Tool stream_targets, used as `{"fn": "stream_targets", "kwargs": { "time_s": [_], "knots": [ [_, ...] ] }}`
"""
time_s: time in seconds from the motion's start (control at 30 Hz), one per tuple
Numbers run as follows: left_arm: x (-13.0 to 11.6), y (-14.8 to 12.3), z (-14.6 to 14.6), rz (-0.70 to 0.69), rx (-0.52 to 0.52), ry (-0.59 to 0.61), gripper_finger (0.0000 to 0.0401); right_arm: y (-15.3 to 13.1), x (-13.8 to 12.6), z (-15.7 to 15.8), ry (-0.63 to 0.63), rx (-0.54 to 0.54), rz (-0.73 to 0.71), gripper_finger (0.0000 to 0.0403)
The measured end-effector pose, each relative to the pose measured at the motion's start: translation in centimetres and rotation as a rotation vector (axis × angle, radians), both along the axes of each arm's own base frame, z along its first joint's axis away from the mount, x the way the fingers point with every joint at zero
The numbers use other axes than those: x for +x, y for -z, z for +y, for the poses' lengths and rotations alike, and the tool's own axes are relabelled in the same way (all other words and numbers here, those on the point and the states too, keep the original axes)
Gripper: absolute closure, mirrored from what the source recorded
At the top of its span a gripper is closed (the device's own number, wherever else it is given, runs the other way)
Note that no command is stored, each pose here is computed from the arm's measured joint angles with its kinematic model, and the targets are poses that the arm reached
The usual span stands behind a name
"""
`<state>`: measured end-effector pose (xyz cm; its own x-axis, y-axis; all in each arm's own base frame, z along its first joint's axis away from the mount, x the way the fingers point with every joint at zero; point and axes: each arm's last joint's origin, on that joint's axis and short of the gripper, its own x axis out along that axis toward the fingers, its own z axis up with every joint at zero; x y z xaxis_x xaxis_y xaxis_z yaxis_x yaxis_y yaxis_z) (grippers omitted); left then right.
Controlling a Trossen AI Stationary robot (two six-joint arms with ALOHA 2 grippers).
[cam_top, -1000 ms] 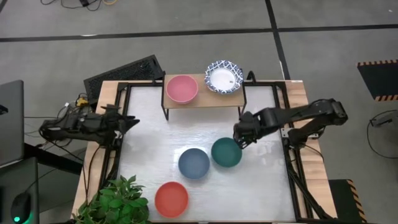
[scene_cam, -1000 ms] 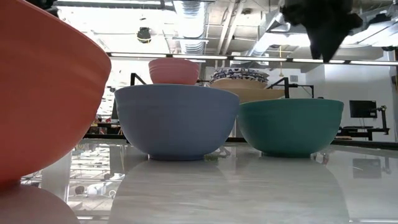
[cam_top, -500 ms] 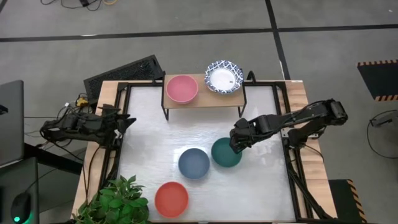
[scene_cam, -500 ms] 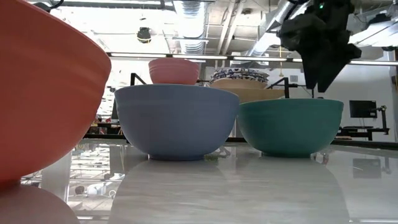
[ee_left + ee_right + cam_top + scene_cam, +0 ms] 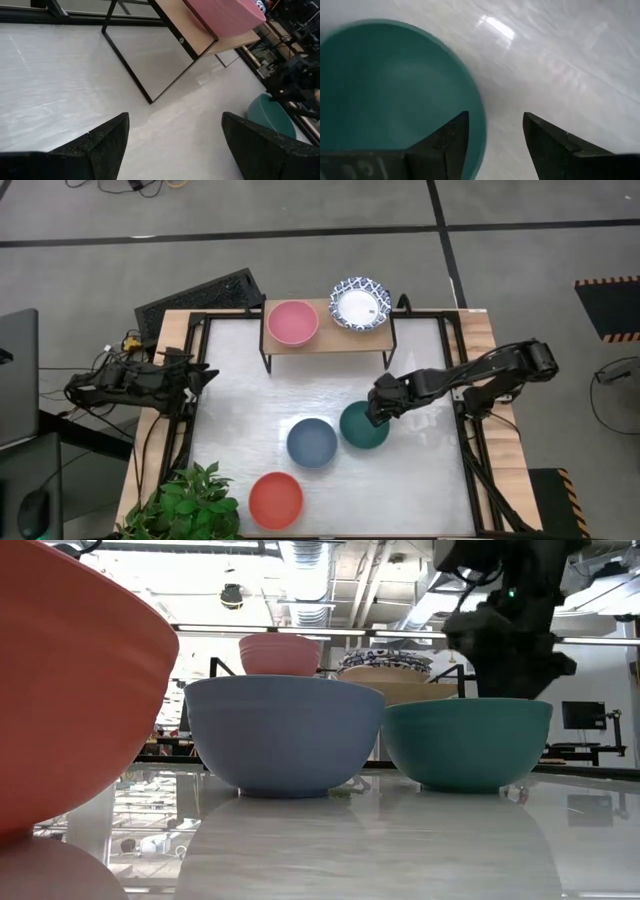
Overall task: Place and stack bowls onto a shelf
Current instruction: Stack the green bowl on top of the pink bowl on the shelf
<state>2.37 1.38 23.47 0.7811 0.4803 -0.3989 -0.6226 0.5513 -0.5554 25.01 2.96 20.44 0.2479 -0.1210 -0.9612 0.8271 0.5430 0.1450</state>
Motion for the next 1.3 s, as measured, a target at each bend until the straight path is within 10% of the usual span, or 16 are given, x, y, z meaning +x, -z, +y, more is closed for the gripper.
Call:
{"fn": "stream_targets", "kwargs": {
  "time_s": [0.2,0.43,1.3],
  "knots": [
    [0.0,0.0,0.0,0.000,0.003,-0.005,0.0099,1.4,-0.2,0.1,-0.004,0.037,0.030,0.0227],
    [0.0,0.0,0.0,-0.002,0.003,-0.010,0.0099,1.3,-0.2,0.1,0.024,0.056,0.018,0.0374],
    [0.0,0.0,0.0,-0.002,0.005,-0.018,0.0099,-18.7,2.8,-7.6,-0.080,-0.087,-0.330,0.0377]
  ]
}}
